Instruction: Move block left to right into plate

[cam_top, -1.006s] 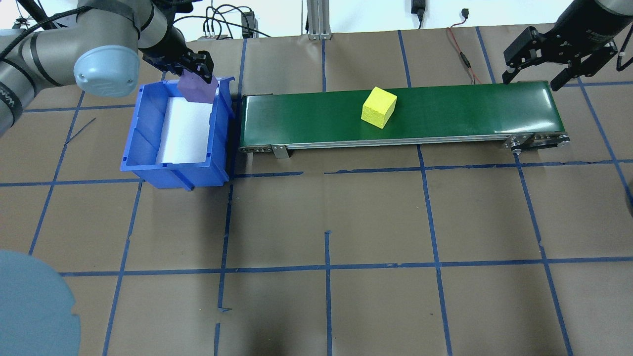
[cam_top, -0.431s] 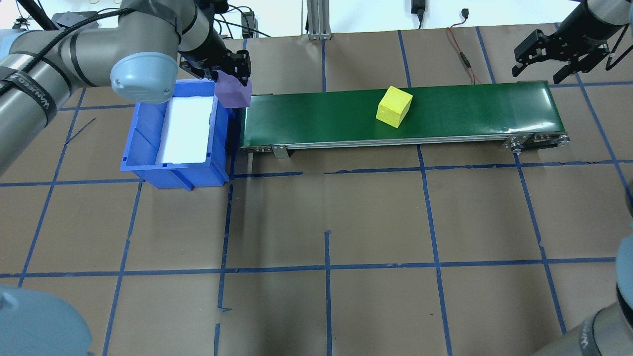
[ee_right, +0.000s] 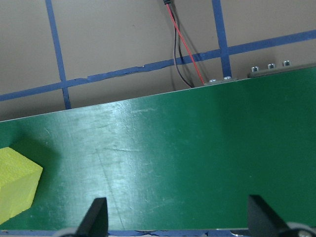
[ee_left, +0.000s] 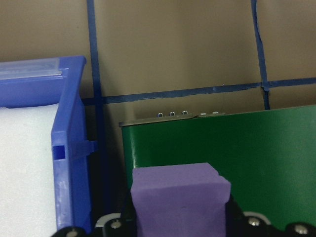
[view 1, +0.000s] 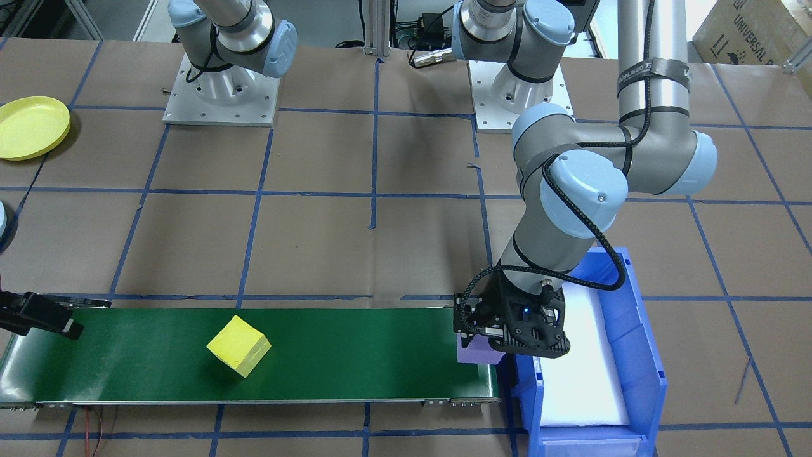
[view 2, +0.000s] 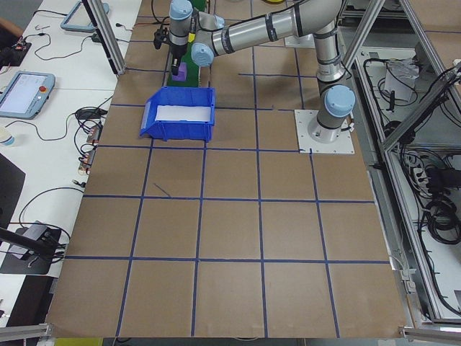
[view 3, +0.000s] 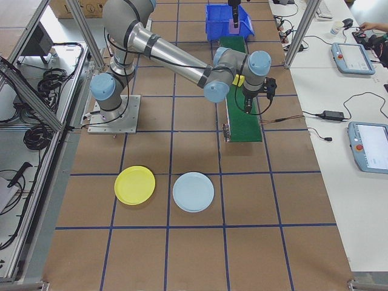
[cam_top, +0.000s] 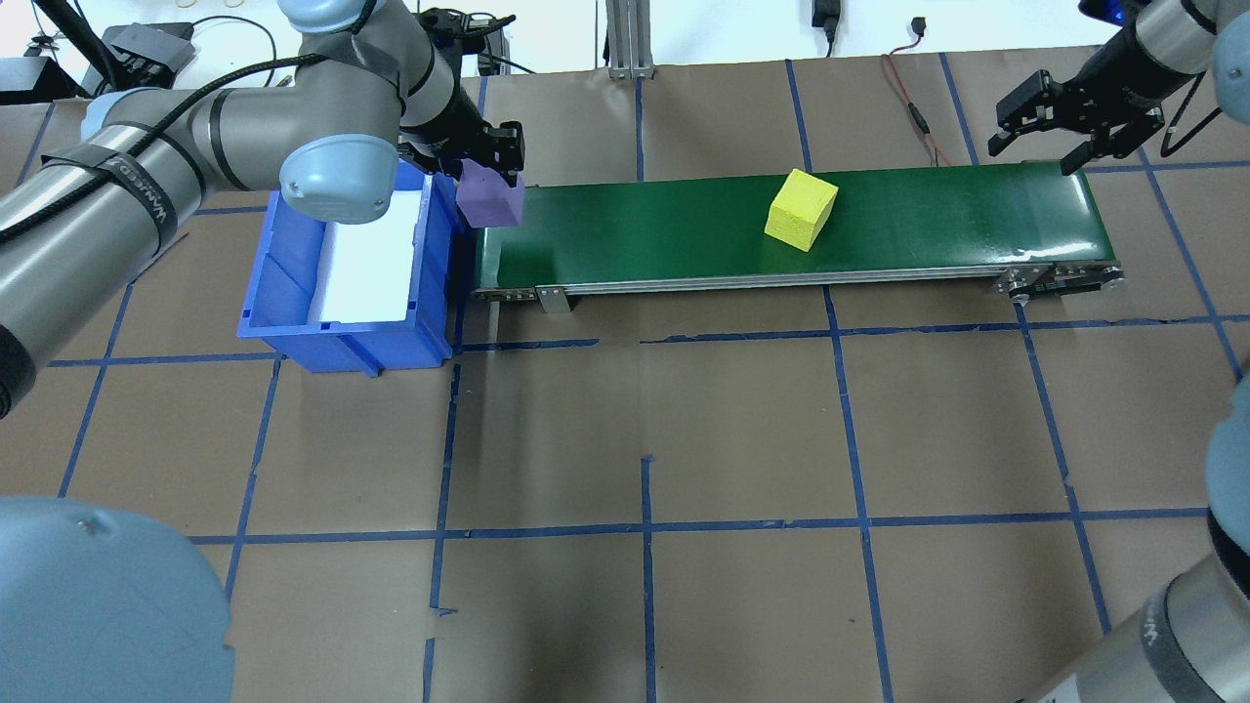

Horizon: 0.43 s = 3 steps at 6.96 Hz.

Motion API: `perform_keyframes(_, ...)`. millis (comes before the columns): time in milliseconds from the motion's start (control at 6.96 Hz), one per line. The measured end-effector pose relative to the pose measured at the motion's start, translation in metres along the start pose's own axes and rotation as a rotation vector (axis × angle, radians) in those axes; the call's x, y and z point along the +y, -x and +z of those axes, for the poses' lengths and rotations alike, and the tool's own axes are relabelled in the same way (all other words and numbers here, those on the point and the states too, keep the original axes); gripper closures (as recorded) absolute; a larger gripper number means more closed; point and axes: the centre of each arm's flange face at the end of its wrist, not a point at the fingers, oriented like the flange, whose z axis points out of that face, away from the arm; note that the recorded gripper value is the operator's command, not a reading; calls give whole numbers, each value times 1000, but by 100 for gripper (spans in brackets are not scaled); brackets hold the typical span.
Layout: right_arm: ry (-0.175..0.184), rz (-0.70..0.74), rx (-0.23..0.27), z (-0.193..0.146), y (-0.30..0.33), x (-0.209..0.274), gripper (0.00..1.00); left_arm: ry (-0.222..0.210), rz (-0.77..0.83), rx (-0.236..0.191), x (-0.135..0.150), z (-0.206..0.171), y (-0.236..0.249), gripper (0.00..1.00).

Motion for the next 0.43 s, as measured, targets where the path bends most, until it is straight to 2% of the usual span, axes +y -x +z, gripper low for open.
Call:
perform_keyframes(144,-2,20,-25,3,1,0,0,10,-4,2,1,8,-3,6)
perform_keyframes(287,-2,37,-45,6,2,0,0,16,-6,3,1,12,-4,0)
perform_keyframes(431,-1,58,-66,10,3,-1,0,19,-7,3,1,14,-4,0)
